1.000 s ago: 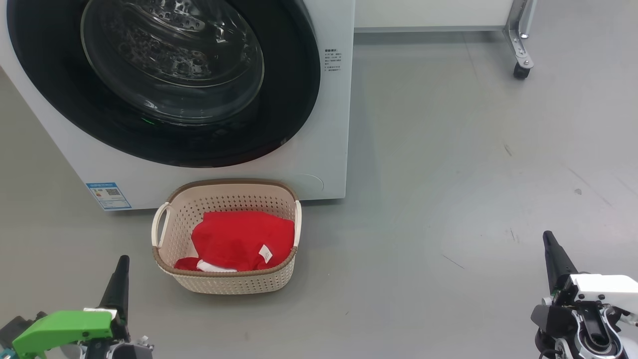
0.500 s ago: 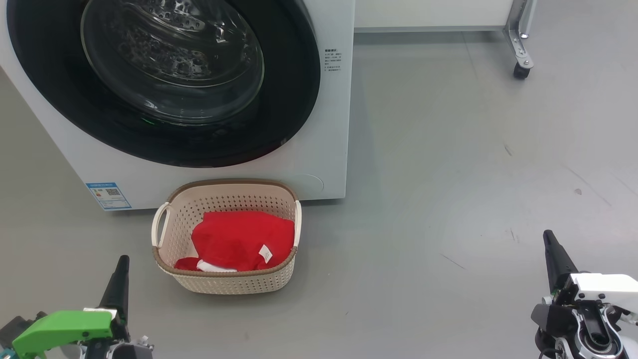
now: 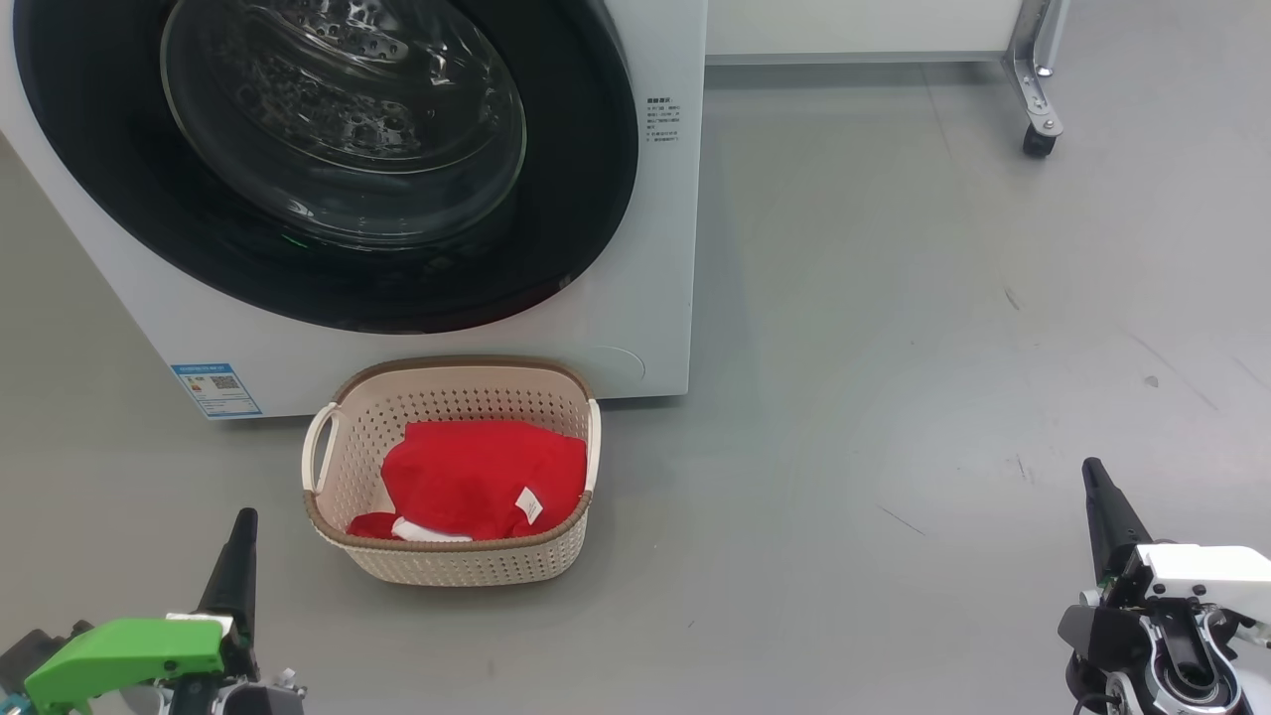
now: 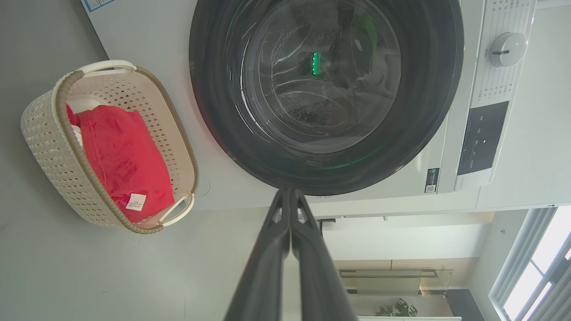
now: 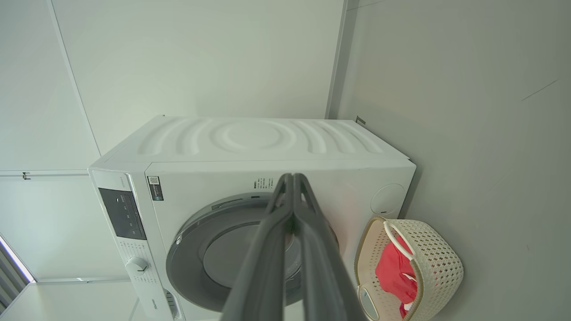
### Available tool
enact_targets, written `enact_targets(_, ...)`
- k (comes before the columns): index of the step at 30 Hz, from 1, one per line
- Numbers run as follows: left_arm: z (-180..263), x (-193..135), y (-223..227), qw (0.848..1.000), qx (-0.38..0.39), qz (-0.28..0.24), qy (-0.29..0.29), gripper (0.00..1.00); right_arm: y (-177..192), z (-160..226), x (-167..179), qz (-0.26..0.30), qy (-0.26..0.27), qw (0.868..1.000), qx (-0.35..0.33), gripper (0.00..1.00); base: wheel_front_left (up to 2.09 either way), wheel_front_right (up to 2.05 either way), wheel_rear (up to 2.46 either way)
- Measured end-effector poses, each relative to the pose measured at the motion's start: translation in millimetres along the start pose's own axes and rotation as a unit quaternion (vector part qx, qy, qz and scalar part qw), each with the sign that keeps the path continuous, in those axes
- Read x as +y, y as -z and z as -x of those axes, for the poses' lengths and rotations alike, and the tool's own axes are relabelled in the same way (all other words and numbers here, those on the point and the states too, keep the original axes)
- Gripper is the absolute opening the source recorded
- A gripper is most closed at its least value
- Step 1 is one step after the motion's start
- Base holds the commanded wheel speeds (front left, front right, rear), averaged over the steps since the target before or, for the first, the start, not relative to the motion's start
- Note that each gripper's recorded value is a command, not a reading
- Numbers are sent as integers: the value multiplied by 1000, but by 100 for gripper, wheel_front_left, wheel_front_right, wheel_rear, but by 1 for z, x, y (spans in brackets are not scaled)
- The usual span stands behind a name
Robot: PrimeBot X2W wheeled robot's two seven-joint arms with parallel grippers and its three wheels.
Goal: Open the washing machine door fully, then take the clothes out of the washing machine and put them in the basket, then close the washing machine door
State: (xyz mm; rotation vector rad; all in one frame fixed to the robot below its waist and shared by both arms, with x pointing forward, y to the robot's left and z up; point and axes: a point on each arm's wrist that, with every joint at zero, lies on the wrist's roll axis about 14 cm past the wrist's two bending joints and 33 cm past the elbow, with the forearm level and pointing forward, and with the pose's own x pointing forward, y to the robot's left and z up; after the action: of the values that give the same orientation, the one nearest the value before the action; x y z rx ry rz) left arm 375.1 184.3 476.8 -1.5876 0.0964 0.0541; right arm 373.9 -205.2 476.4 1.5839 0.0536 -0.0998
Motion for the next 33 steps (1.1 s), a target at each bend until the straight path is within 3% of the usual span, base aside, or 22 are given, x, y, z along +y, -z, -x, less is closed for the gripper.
enact_targets(33,0,0,0,1000,1,0,0,0,0,0,0,-1,0,1000,-1,0,0,0,0)
